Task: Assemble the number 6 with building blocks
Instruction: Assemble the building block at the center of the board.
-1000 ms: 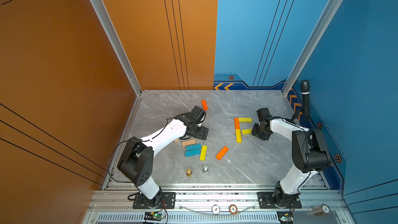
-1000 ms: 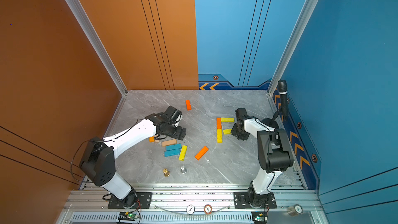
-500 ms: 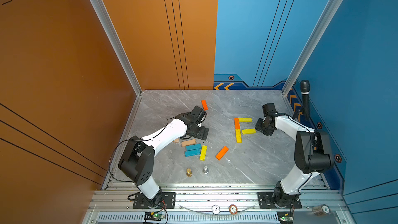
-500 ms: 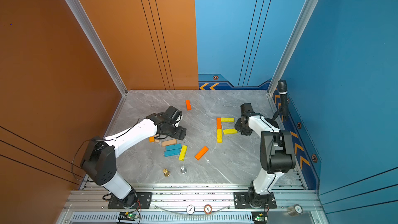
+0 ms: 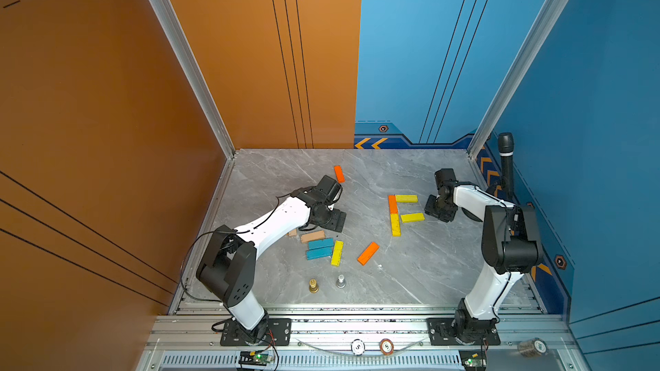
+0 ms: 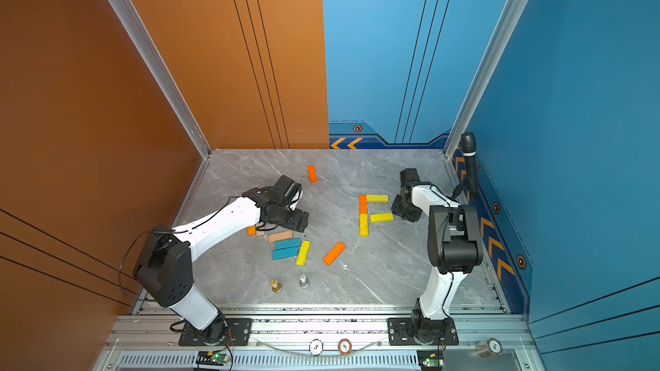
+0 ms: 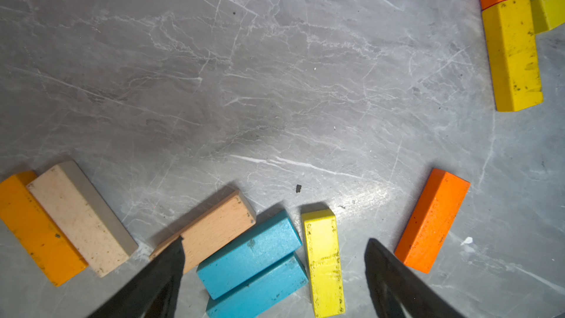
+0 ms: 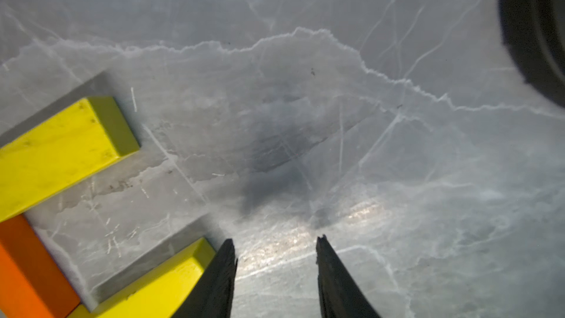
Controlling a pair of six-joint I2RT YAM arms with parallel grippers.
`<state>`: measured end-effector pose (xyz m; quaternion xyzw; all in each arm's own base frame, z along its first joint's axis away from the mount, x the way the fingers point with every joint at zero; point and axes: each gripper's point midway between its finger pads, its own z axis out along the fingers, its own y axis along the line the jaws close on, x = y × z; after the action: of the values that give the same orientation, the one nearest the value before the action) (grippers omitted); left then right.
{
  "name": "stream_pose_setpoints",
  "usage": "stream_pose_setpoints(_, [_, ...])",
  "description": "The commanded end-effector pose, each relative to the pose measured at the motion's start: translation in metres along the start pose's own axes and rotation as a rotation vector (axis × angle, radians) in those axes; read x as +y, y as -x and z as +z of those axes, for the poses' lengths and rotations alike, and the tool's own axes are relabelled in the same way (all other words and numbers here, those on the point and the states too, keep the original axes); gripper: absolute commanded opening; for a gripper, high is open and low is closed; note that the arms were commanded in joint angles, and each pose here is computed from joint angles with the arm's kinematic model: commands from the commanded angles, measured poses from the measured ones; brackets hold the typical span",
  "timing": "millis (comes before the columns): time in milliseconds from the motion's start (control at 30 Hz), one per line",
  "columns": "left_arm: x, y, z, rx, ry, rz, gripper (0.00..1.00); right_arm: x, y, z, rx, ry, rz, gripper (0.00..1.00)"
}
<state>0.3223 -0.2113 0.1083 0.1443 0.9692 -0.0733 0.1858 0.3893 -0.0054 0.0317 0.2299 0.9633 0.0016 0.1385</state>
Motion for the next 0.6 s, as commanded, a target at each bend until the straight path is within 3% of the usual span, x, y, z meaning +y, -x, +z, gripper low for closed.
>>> stream_pose_setpoints(0, [0.000, 0.002, -0.002, 0.004, 0.014, 0.020, 0.92, -0.010, -0.017, 0.006, 0.048, -0.055, -0.045, 0.47])
stream_pose_setpoints(567, [-0.001, 0.003, -0.004, -0.001, 0.011, 0.020, 0.92, -0.002, -0.035, 0.003, 0.062, -0.059, -0.078, 0.48])
